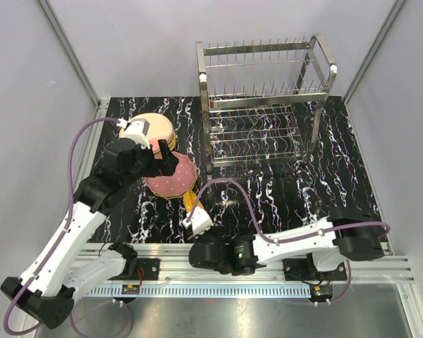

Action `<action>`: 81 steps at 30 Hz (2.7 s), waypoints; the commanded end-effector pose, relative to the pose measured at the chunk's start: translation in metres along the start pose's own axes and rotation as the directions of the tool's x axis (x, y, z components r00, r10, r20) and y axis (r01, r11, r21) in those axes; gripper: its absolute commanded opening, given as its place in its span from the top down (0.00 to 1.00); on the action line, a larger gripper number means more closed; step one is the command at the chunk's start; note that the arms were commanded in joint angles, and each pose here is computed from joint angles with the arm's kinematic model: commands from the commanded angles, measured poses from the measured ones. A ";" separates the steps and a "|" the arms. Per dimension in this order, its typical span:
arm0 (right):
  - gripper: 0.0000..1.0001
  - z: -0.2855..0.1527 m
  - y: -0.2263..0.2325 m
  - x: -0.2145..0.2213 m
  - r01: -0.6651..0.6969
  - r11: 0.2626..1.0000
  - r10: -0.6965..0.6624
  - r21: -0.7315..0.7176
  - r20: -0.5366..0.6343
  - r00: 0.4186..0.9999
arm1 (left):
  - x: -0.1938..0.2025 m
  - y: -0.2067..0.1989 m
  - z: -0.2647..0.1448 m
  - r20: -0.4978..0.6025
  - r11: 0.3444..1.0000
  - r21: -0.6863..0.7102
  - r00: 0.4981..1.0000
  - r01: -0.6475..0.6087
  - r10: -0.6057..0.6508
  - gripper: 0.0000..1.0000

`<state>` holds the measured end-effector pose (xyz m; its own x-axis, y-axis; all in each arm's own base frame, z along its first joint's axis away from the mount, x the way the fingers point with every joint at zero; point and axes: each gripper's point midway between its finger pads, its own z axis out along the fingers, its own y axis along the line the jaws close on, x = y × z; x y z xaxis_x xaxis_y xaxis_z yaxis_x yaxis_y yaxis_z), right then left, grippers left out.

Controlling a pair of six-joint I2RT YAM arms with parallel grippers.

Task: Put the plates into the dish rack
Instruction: Pass the plate from the left arm to the right, then insert the plate into the dish rack

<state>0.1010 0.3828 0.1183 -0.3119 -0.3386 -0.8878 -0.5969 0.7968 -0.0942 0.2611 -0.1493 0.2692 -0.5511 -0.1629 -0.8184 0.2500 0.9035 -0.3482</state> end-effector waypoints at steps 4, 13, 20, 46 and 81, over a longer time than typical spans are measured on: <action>1.00 -0.023 -0.034 -0.072 -0.275 0.961 0.276 -0.026 0.169 0.946 | -0.008 0.044 -0.025 0.126 0.974 -0.190 0.981 -0.121 0.147 0.01; 1.00 -0.037 -0.079 -0.120 -0.365 0.928 0.371 -0.071 0.223 0.901 | 0.023 0.067 -0.021 0.179 0.965 -0.220 0.967 -0.143 0.184 0.01; 1.00 -0.044 -0.106 -0.169 -0.419 0.904 0.425 -0.080 0.275 0.863 | 0.032 0.063 -0.017 0.141 0.969 -0.189 0.972 -0.161 0.189 0.01; 1.00 -0.130 -0.204 -0.409 -0.351 0.924 0.368 -0.154 0.613 0.699 | 0.036 0.072 -0.013 0.129 0.961 -0.228 0.974 -0.156 0.189 0.01; 1.00 -0.052 -0.310 -0.514 -0.308 0.937 0.320 -0.164 0.755 0.572 | 0.050 0.077 0.005 0.038 0.952 -0.245 0.979 -0.183 0.198 0.01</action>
<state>0.4320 0.3003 0.5372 -0.0392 0.3004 -0.9530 -0.5017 0.8189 0.2788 0.2500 -0.0892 0.1911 -0.5001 0.0042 -0.8660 0.1416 0.9869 -0.0770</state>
